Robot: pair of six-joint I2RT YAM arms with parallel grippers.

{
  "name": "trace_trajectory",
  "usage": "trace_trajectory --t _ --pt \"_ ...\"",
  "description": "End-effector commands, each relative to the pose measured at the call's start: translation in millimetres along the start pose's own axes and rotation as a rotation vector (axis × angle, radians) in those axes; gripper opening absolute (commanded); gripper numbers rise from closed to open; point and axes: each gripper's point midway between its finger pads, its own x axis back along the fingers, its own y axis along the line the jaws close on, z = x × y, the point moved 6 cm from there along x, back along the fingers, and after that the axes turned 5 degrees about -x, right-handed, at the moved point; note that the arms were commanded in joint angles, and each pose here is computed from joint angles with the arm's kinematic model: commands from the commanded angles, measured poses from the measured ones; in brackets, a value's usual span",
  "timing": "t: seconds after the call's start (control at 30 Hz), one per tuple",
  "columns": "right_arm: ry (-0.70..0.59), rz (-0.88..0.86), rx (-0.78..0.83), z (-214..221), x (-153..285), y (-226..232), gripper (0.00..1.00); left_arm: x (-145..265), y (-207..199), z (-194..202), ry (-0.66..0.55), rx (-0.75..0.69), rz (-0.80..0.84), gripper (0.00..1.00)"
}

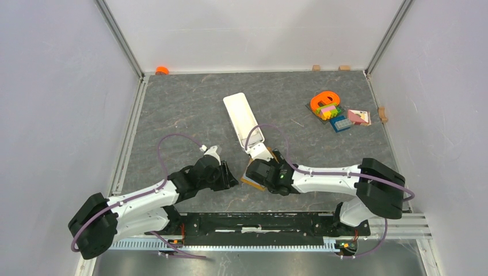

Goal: Put the credit cards into the card holder
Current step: Adjust the card holder at the center of the board.

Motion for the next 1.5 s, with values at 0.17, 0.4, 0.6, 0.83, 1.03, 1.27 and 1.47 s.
trace_trajectory --t 0.17,0.4,0.6,0.83,1.03,1.27,1.47 --pt "-0.07 0.031 -0.08 -21.1 -5.2 -23.9 0.83 3.0 -7.2 -13.0 -0.052 -0.017 0.018 0.45" --pt "-0.079 -0.016 -0.135 -35.1 -22.5 -30.2 0.83 0.4 -9.0 -12.2 -0.043 -0.015 0.031 0.45" --pt "-0.071 -0.076 -0.163 -42.5 -41.1 -35.8 0.83 -1.0 -7.8 -10.9 -0.042 -0.01 0.03 0.45" --pt "-0.039 -0.27 -0.19 -42.1 -65.6 -32.8 0.75 -0.3 -9.3 -8.0 -0.021 -0.01 0.048 0.45" --pt "-0.032 -0.434 -0.213 -34.4 -69.5 -32.5 0.54 1.3 -7.3 -7.6 -0.028 -0.009 0.042 0.45" --pt "0.089 -0.498 -0.316 -1.9 -59.6 -25.7 0.21 0.3 -6.7 -7.3 -0.025 -0.014 0.038 0.45" --pt "0.13 -0.586 -0.549 36.3 -35.0 -15.2 0.02 -0.7 -5.1 -7.1 -0.027 -0.015 0.03 0.45"
